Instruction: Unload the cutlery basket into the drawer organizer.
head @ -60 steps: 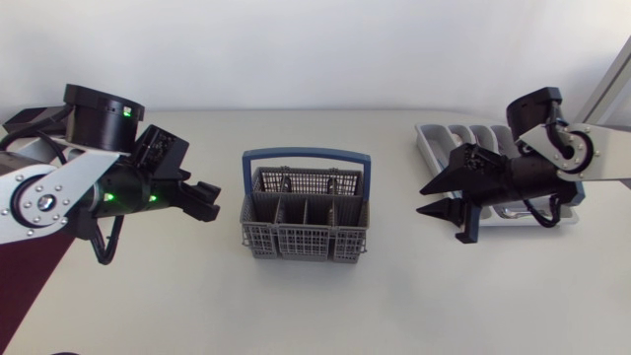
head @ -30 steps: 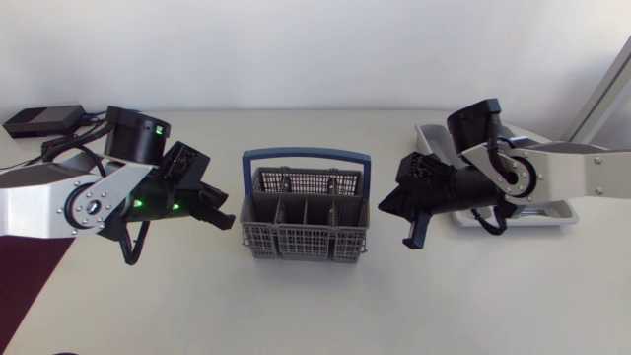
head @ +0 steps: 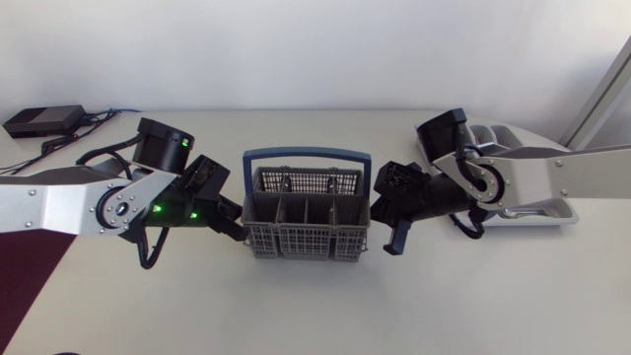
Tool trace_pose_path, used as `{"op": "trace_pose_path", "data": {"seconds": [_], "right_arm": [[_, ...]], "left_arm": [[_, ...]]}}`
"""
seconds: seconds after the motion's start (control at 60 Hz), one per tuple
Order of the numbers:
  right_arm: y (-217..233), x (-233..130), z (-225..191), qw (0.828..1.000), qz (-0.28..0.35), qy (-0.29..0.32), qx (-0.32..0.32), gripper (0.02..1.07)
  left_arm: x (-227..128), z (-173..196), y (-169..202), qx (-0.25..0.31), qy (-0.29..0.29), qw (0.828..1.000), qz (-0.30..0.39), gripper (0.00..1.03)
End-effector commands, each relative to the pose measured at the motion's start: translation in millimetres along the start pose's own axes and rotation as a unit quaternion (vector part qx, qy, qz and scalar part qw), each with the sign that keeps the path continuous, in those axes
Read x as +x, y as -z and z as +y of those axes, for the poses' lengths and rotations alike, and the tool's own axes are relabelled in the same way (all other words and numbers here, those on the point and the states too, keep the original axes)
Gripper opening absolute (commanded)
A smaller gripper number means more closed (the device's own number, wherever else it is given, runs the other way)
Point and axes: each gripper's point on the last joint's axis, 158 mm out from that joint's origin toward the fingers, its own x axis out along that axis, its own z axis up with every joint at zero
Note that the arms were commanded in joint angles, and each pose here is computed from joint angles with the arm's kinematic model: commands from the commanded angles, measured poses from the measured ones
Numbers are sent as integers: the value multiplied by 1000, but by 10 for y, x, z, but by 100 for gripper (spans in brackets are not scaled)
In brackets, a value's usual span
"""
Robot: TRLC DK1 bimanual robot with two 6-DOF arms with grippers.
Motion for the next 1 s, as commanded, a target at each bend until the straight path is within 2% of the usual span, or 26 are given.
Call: {"op": "trace_pose_path", "data": {"seconds": [0.0,0.483,0.983], "right_arm": [[-114,66,-54,1000,-10,2,7,8],[-237,150,-347,999,-23,28,15,8],[-111,149,-365,999,-9,39,18,8]], "left_arm": [[39,-85,-164,-1,15,1000,-13,12],[124,-64,-315,-3,15,1000,-20,12],[177,36,-208,-12,8,1000,-8,12]]}}
